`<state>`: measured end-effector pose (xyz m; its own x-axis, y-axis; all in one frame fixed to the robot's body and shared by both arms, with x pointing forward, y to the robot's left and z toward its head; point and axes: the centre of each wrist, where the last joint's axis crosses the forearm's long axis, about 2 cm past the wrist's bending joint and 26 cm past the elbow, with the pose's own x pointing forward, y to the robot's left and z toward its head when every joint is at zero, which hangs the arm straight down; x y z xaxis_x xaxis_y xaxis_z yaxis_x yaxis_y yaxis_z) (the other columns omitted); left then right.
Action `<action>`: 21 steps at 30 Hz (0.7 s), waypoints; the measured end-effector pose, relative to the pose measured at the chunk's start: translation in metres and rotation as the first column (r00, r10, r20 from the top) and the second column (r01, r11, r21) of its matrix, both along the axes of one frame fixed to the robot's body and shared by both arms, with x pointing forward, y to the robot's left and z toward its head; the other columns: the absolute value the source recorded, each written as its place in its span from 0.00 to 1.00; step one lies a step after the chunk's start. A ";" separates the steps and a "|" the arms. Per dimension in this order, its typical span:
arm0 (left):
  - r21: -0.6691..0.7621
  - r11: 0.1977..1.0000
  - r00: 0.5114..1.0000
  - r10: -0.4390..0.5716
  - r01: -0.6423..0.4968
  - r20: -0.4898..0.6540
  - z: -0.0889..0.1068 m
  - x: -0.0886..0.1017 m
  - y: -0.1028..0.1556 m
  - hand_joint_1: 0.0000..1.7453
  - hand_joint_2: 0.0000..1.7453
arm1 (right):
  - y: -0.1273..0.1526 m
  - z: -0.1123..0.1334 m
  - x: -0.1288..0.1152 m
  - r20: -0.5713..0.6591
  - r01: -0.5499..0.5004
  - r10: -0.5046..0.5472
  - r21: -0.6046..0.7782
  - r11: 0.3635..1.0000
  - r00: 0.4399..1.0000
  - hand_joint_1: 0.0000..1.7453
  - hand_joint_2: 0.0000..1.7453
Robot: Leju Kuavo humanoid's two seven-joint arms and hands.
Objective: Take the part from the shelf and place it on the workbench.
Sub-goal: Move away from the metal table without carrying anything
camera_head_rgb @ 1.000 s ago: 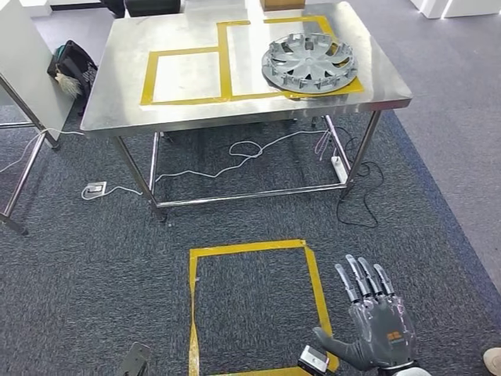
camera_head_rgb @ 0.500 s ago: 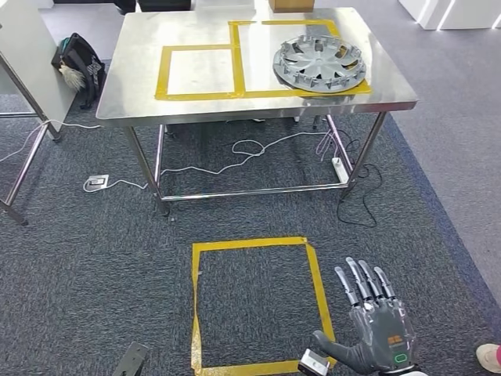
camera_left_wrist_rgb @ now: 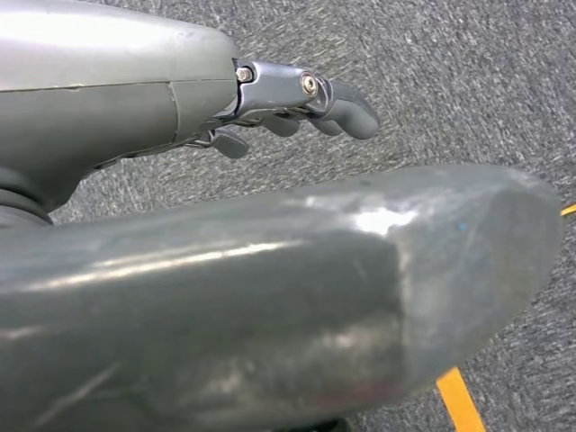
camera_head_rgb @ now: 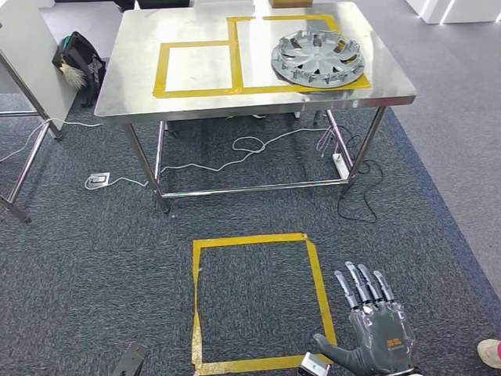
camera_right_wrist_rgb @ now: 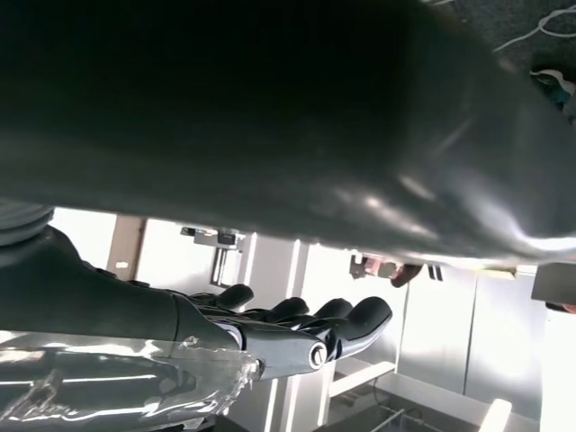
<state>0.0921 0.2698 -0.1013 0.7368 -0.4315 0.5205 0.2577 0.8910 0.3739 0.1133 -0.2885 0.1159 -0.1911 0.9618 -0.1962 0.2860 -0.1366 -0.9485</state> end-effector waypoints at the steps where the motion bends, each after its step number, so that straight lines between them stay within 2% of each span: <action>1: 0.000 1.000 1.000 -0.001 0.001 -0.001 0.000 0.000 0.000 0.00 0.00 | 0.000 0.000 0.000 -0.002 0.002 -0.002 -0.003 1.000 1.000 0.00 0.00; 21: -0.001 1.000 1.000 -0.002 0.002 -0.012 -0.001 -0.004 -0.001 0.00 0.00 | -0.006 0.004 0.007 0.001 0.027 -0.027 -0.045 0.999 1.000 0.00 0.00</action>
<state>0.0877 0.2689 -0.1022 0.7419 -0.4328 0.5121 0.2639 0.8906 0.3704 0.1207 -0.2942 0.1197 -0.1656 0.9568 -0.2391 0.2816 -0.1865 -0.9412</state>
